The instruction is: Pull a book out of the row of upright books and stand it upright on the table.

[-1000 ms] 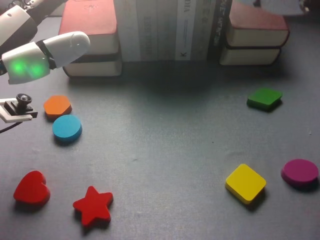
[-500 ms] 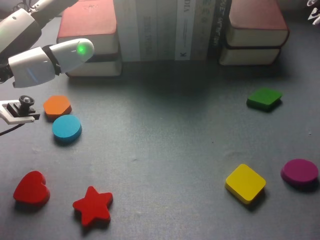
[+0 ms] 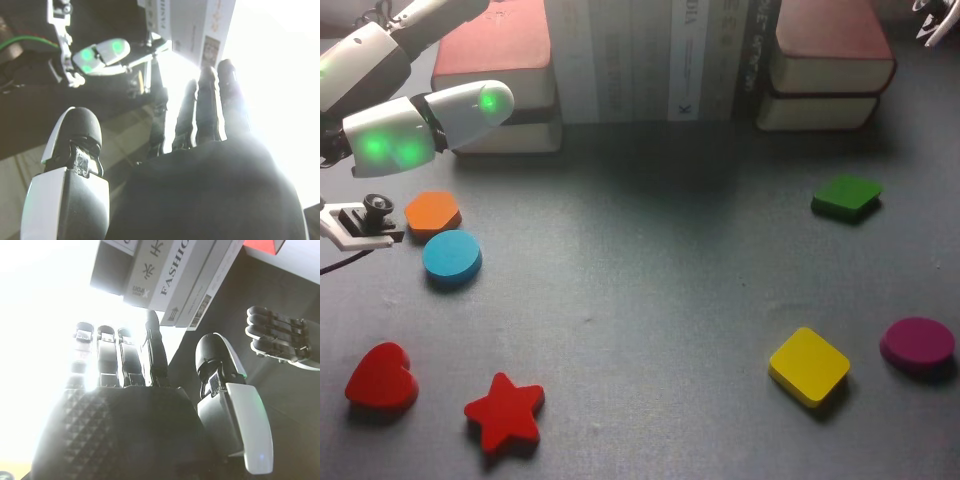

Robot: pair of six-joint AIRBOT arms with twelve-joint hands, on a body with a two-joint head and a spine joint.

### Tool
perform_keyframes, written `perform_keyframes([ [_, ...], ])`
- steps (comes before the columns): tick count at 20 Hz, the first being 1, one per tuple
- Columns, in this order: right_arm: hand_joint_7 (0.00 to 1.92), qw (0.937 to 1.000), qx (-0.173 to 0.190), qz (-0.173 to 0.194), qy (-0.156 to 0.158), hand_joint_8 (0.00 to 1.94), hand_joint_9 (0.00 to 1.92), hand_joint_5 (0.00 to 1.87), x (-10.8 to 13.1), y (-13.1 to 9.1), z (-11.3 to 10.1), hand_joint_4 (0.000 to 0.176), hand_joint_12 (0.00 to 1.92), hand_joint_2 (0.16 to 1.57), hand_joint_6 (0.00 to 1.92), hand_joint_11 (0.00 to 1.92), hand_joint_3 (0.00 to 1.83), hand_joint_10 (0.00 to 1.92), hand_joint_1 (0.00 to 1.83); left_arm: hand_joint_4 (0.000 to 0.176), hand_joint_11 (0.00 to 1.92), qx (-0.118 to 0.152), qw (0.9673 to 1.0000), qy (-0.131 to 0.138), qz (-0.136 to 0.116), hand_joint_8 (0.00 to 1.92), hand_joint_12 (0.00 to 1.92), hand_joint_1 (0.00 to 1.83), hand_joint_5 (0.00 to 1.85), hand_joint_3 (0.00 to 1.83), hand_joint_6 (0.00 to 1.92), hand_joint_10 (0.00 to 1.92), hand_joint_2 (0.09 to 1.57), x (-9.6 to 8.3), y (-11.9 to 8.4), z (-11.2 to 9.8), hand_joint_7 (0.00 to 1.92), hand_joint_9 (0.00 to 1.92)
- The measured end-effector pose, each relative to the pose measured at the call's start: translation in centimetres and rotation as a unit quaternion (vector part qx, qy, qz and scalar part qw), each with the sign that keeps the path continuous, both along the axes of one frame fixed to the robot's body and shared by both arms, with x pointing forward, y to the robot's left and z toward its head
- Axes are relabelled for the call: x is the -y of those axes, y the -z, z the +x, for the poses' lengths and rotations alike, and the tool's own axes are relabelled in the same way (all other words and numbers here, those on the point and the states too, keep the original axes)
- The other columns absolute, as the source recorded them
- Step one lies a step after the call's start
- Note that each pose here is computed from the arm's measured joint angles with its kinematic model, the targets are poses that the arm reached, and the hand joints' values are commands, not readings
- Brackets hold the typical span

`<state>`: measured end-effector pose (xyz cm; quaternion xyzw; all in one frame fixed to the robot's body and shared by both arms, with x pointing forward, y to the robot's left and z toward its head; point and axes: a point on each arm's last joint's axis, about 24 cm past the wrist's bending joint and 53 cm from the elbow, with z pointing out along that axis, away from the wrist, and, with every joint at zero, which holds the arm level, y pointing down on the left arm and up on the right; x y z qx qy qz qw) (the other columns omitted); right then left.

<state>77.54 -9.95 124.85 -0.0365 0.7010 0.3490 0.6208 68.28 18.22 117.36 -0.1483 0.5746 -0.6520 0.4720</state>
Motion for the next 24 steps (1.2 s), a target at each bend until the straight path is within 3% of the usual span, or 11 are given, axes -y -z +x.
perform_keyframes([
  [1, 0.0, 1.0, 0.0, 0.001, 0.0, 0.0, 0.0, 0.35, 0.0, 0.0, 0.0, 0.007, 0.0, 1.39, 0.05, 0.0, 0.0, 0.0, 0.19, 0.096, 0.0, 0.0, 1.0, 0.0, -0.001, 0.0, 0.0, 0.28, 0.1, 0.0, 0.01, 0.0, 1.32, 0.0, 0.0, 0.0, 0.0, 0.0],
  [3, 0.0, 1.0, 0.0, 0.001, 0.001, 0.0, 0.0, 0.36, 0.0, 0.0, 0.0, 0.0, 0.0, 1.39, 0.06, 0.0, 0.0, 0.0, 0.19, 0.107, 0.0, -0.001, 1.0, 0.001, -0.001, 0.0, 0.0, 0.26, 0.09, 0.0, 0.0, 0.0, 1.32, 0.1, 0.1, 0.0, 0.0, 0.0],
  [5, 0.0, 1.0, -0.001, 0.001, 0.0, 0.0, 0.0, 0.37, 0.0, 0.0, 0.0, 0.0, 0.0, 1.4, 0.06, 0.0, 0.0, 0.0, 0.16, 0.104, 0.0, -0.001, 1.0, 0.002, 0.0, 0.0, 0.0, 0.29, 0.1, 0.0, 0.0, 0.0, 1.32, 0.1, 0.1, 0.0, 0.0, 0.0],
  [11, 0.05, 0.9999, 0.014, -0.004, -0.008, 0.02, 0.0, 0.63, 0.1, -0.6, -1.2, 0.0, 0.0, 1.4, 0.16, 0.0, 0.0, 0.0, 0.19, 0.109, 0.0, -0.002, 1.0, 0.002, -0.003, 0.0, 0.0, 0.29, 0.1, 0.0, 0.0, 0.0, 1.32, 0.1, 0.1, 0.0, 0.0, 0.0],
  [13, 0.07, 0.9996, 0.023, -0.006, -0.014, 0.02, 0.0, 0.66, 0.1, -0.8, -2.0, 0.0, 0.0, 1.4, 0.17, 0.0, 0.0, 0.0, 0.18, 0.104, 0.0, -0.002, 1.0, 0.003, -0.004, 0.0, 0.0, 0.3, 0.09, 0.0, 0.0, 0.0, 1.32, 0.1, 0.0, 0.0, 0.0, 0.0],
  [16, 0.06, 0.9987, 0.038, -0.016, -0.029, 0.01, 0.0, 0.67, -0.2, -0.7, -3.5, 0.001, 0.0, 1.42, 0.19, 0.0, 0.01, 0.0, 0.01, 0.1, 0.0, -0.003, 1.0, 0.001, -0.006, 0.0, 0.0, 0.3, 0.08, 0.0, 0.0, 0.0, 1.33, 0.0, 0.0, 0.0, 0.0, 0.0],
  [17, 0.07, 0.9985, 0.04, -0.017, -0.034, 0.0, 0.0, 0.62, -0.4, -0.7, -4.1, 0.003, 0.0, 1.41, 0.26, 0.0, 0.0, 0.0, 0.0, 0.106, 0.0, -0.003, 1.0, 0.0, -0.007, 0.0, 0.0, 0.31, 0.07, 0.0, 0.0, 0.0, 1.33, -0.1, 0.0, 0.0, 0.0, 0.0],
  [19, 0.08, 0.9978, 0.046, -0.019, -0.043, 0.0, 0.0, 0.53, -0.5, -0.5, -5.1, 0.0, 0.0, 1.41, 0.66, 0.0, 0.0, 0.0, 0.0, 0.101, 0.0, -0.003, 1.0, 0.0, -0.009, 0.0, 0.0, 0.31, 0.08, 0.0, 0.01, 0.0, 1.33, -0.1, 0.0, 0.0, 0.0, 0.0],
  [20, 0.09, 0.9973, 0.05, -0.02, -0.049, 0.0, 0.0, 0.51, -0.5, -0.3, -5.9, 0.0, 0.0, 1.42, 0.74, 0.0, 0.0, 0.0, 0.0, 0.107, 0.0, -0.004, 0.9999, -0.001, -0.011, 0.0, 0.0, 0.32, 0.09, 0.0, 0.01, 0.0, 1.32, -0.2, 0.0, -0.1, 0.0, 0.0],
  [23, 0.1, 0.9964, 0.05, -0.022, -0.065, 0.0, 0.0, 0.55, -0.9, 0.6, -7.5, 0.0, 0.0, 1.41, 0.64, 0.0, 0.0, 0.0, 0.05, 0.124, 0.0, -0.004, 0.9999, -0.001, -0.013, 0.0, 0.0, 0.28, 0.06, 0.0, 0.0, 0.0, 1.32, -0.3, 0.0, -0.3, 0.0, 0.0],
  [24, 0.11, 0.9958, 0.05, -0.022, -0.074, 0.0, 0.0, 0.51, -1.0, 0.9, -8.1, 0.0, 0.0, 1.42, 0.7, 0.0, 0.0, 0.0, 0.07, 0.129, 0.0, -0.006, 0.9999, -0.003, -0.013, 0.0, 0.0, 0.29, 0.06, 0.0, 0.0, 0.0, 1.32, -0.4, 0.1, -0.3, 0.0, 0.0],
])
